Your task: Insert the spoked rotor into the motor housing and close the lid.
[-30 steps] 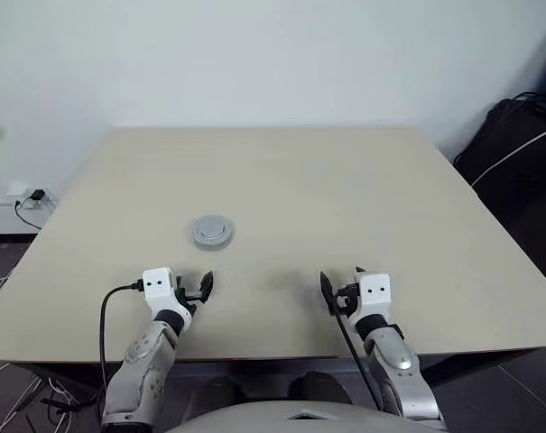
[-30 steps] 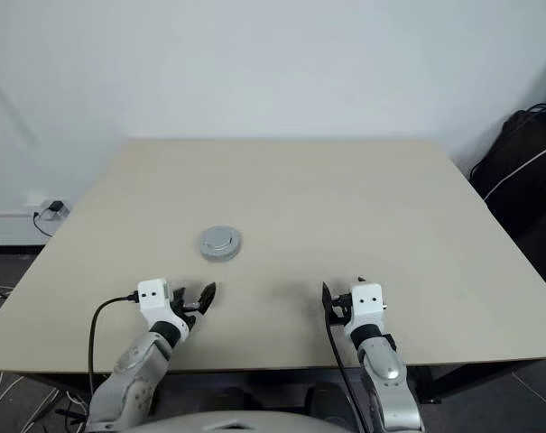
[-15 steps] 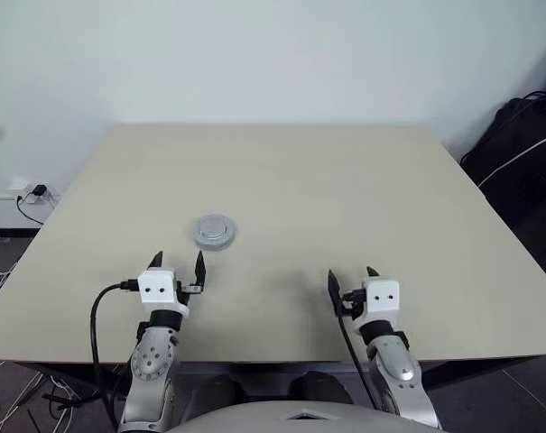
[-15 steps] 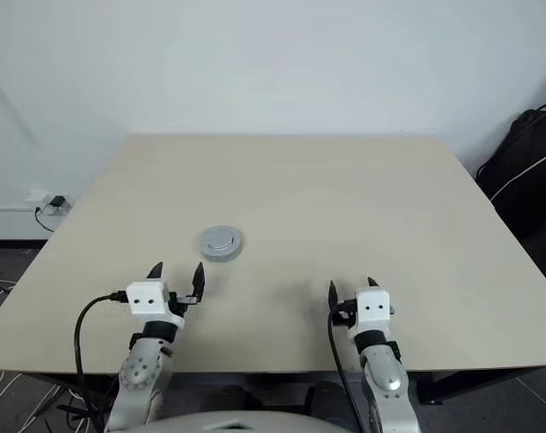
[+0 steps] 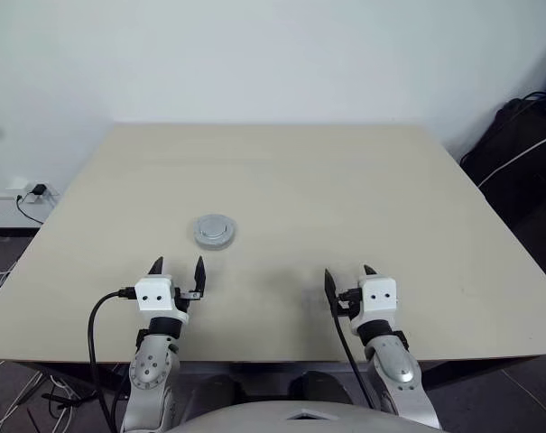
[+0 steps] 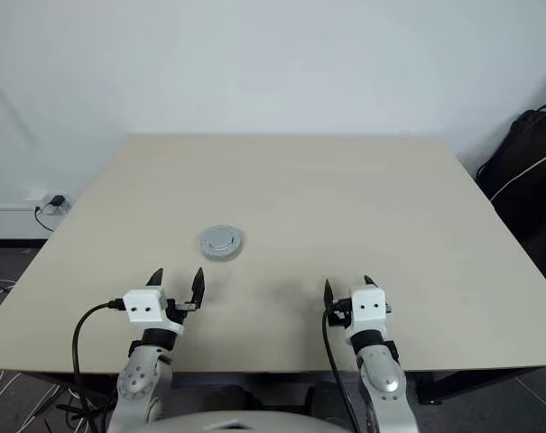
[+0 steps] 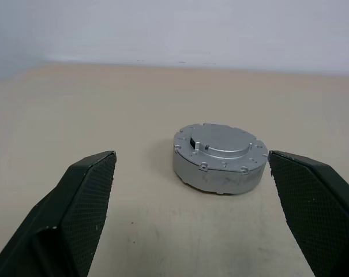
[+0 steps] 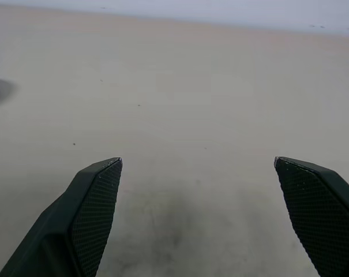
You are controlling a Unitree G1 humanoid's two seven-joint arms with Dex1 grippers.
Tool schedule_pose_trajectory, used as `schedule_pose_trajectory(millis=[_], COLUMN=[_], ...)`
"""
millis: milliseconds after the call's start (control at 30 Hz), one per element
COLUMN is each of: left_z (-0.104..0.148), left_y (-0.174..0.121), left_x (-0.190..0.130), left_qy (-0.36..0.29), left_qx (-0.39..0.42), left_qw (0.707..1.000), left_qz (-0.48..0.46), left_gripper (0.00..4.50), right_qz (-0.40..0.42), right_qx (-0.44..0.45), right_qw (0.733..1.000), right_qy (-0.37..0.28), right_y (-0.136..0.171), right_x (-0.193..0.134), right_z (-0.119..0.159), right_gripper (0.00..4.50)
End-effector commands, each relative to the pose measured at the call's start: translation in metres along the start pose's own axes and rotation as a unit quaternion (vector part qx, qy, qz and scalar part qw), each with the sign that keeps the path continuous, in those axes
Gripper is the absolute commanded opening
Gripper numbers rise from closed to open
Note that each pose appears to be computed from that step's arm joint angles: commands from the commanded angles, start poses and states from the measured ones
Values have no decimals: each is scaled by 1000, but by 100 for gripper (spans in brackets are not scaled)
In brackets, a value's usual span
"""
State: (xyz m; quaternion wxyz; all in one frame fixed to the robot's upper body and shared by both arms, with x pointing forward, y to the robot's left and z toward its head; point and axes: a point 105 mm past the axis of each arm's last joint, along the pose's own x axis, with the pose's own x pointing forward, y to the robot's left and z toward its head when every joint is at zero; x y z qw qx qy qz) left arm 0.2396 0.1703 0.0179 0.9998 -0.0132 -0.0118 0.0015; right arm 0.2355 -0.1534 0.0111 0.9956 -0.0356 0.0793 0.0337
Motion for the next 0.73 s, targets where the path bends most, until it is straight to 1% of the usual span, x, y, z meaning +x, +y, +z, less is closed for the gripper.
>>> schedule_pose_trajectory(millis=[33,467,733], left_z=[12,9,9], left_y=[-2,-7,-9], left_x=[5,9,10], left_qy=[-29,-27,-27], left_qx=[2,5,4], left_qw=[1000,1000,1000], left_qz=[-2,-11,-13], left_gripper=[447,447,447], right_qz=[1,-4,-4], right_qx=[-1,-6,-7], right_qw=[1000,999,999], right_qy=[-30,-32,-37], right_y=[2,2,7], right_x=[5,5,5], right_z=[19,24,31], right_gripper=[450,450,450])
